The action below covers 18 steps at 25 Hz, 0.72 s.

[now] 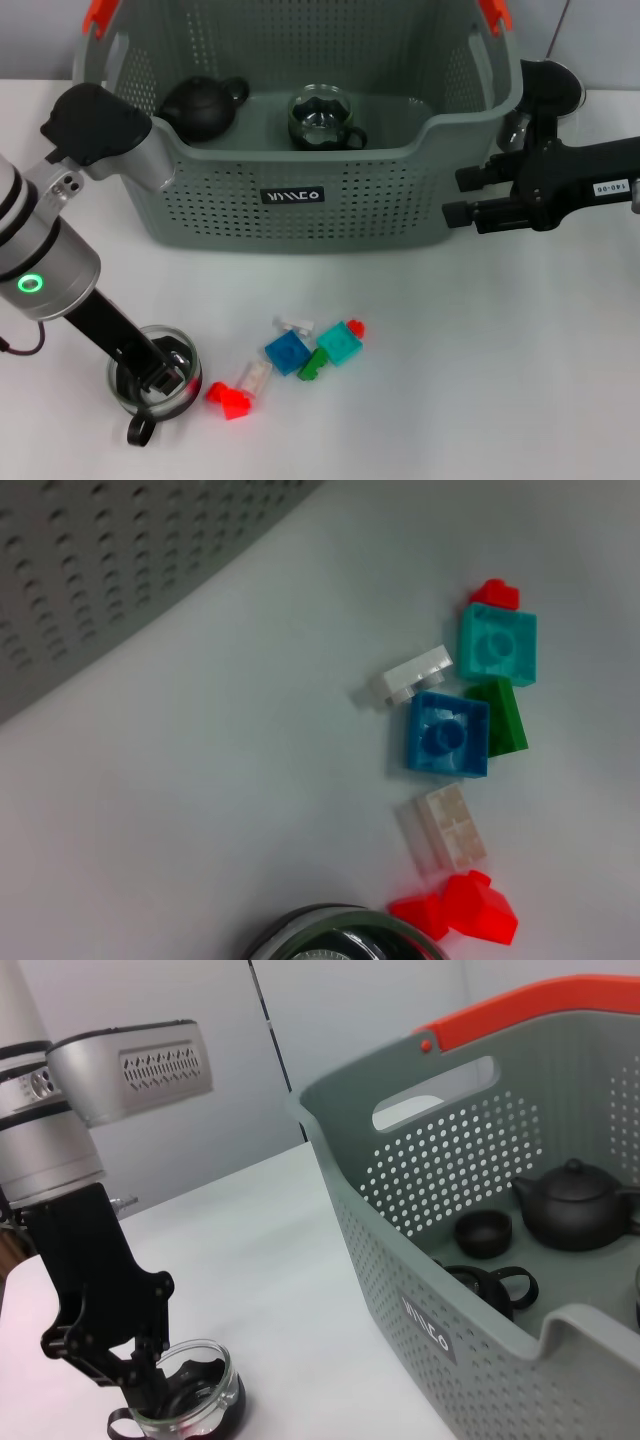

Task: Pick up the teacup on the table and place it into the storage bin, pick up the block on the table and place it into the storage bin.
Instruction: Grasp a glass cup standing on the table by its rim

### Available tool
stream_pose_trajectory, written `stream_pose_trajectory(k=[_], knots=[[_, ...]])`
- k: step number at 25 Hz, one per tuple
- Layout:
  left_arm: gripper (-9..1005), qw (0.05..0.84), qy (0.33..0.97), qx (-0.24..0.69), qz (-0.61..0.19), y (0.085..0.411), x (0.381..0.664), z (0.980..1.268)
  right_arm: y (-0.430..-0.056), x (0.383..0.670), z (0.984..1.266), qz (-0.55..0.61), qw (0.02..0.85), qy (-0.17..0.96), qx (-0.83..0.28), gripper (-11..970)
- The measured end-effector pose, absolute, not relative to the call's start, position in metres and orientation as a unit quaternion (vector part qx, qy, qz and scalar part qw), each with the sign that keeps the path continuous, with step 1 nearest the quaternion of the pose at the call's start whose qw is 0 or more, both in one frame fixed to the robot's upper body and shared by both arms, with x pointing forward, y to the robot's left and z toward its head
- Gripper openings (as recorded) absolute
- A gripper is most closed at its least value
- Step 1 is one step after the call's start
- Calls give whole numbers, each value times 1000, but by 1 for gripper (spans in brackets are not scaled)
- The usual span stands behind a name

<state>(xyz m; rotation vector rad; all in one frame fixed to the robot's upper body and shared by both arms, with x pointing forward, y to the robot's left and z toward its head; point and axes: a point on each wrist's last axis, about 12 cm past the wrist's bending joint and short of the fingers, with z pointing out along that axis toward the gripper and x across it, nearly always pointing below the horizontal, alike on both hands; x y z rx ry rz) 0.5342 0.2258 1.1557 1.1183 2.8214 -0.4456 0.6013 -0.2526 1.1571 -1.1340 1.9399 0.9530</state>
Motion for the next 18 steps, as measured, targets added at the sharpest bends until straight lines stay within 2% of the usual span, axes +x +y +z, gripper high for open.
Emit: stream_pose_trajectory(k=[16, 18], knots=[[86, 23, 923, 353, -149, 221, 532, 1157, -251, 601, 1156, 368, 343, 745, -439, 646], [166, 24, 924, 352, -149, 221, 533, 1155, -252, 600, 1155, 369, 343, 745, -438, 645]])
